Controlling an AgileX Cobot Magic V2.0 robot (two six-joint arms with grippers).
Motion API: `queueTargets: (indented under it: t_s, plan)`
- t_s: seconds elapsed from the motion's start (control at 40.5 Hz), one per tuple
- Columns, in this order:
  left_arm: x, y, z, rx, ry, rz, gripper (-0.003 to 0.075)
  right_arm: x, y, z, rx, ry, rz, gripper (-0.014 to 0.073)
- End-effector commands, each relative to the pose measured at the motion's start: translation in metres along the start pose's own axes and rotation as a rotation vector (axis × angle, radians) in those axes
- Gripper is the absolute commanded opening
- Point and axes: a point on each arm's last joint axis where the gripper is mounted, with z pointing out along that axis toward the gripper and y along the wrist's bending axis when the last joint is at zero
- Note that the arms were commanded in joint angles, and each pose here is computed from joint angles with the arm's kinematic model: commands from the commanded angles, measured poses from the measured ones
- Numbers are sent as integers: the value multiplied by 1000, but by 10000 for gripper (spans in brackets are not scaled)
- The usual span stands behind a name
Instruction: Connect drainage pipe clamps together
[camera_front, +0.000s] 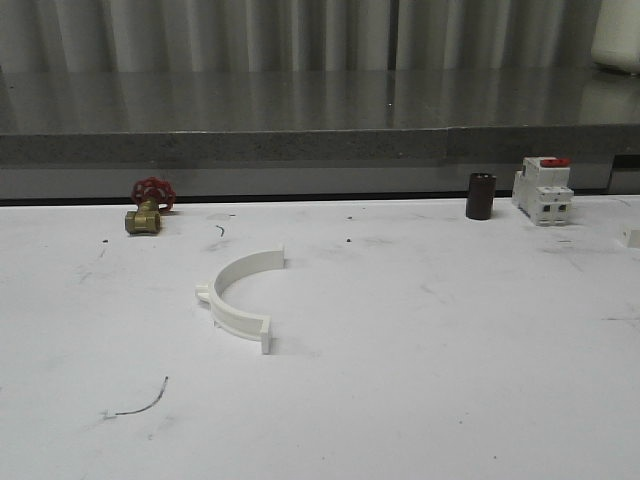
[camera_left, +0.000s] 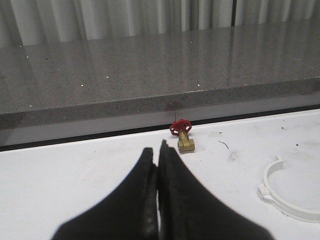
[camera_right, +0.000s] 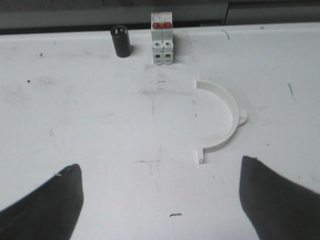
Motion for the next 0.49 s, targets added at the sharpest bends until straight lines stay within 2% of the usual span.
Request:
queueTargets:
  t_s: [0.0,0.321,0.469]
  plan:
    - [-15,-1,-2,15,-94,1,-20,-24,-1,16,14,-20,-10,652]
    - [-15,-1,-2,15,-94,1,-20,-53,-8,78,58,186,-57,652]
    - [-15,-1,-2,15,-94,1,-20,-68,-28,100,112,291,13,651]
